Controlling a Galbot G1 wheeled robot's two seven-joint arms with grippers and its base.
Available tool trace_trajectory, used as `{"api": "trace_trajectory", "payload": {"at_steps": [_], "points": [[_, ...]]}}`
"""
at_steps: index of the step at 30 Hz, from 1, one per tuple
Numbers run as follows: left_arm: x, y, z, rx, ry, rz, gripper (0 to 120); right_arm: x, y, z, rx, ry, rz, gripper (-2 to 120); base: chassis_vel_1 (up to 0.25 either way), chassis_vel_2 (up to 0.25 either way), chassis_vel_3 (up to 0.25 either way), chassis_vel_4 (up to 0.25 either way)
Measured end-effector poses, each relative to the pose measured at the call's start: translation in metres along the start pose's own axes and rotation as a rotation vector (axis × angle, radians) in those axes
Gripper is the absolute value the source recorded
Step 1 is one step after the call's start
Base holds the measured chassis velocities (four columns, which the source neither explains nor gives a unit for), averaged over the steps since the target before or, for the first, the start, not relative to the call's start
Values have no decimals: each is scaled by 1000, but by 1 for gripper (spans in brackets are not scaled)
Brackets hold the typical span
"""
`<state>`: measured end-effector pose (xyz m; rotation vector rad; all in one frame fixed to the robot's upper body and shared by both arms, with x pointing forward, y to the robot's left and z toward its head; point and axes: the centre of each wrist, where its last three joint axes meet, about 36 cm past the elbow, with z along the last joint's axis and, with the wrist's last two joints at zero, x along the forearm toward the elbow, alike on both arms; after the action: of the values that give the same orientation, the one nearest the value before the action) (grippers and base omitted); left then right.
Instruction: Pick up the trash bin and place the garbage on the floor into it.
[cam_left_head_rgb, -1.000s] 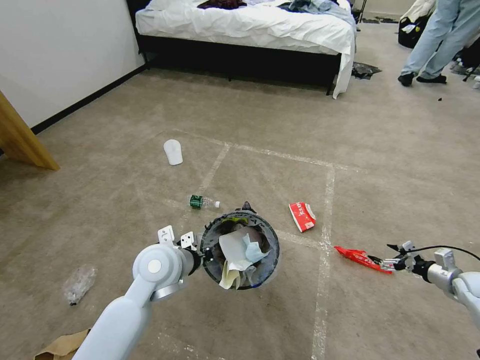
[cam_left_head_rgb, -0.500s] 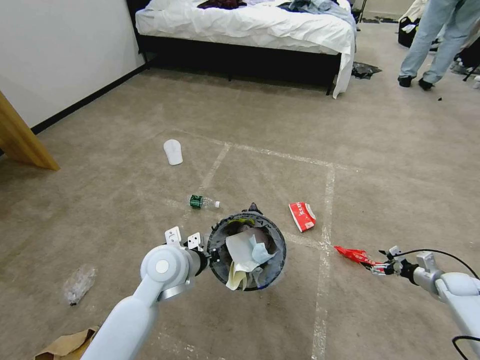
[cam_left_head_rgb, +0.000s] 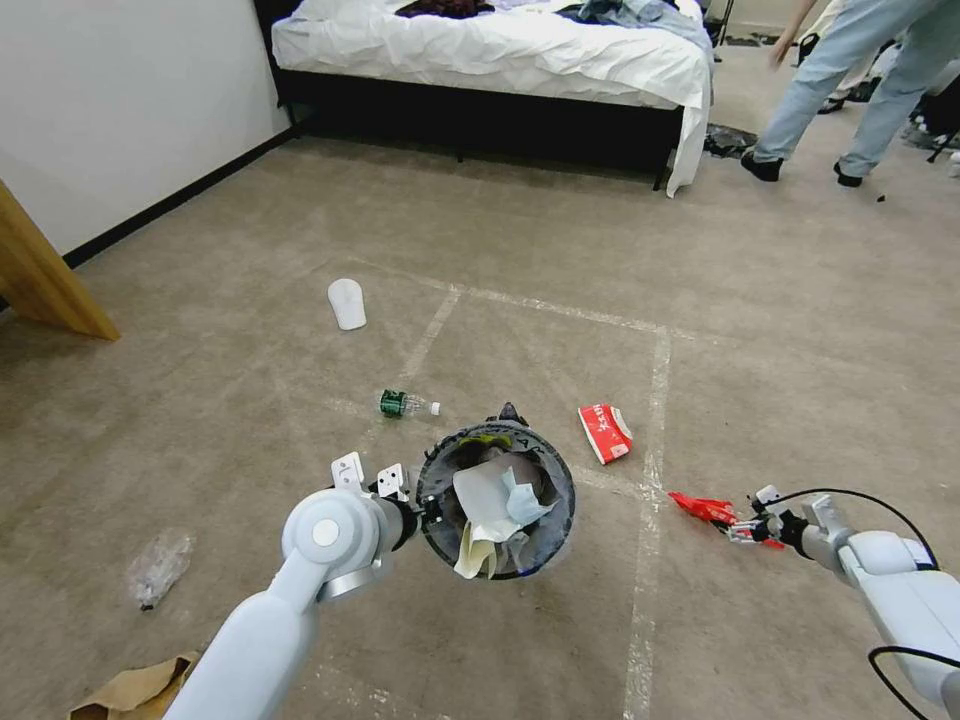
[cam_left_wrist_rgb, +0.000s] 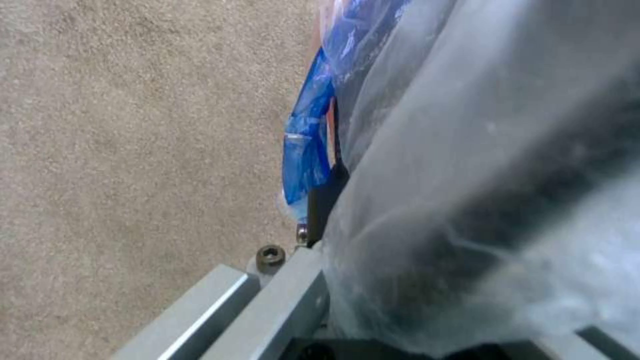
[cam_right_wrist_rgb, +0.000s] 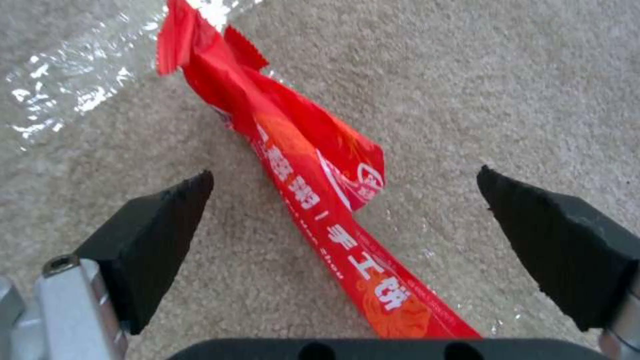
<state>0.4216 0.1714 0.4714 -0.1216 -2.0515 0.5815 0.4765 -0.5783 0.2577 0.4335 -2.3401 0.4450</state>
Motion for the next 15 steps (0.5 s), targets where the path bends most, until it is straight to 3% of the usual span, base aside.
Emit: {"api": "trace_trajectory", "payload": {"at_steps": [15], "points": [[-3, 2, 2, 1, 3, -1, 0, -19, 15, 5, -3, 33, 29, 100, 0, 0, 0, 0]]}}
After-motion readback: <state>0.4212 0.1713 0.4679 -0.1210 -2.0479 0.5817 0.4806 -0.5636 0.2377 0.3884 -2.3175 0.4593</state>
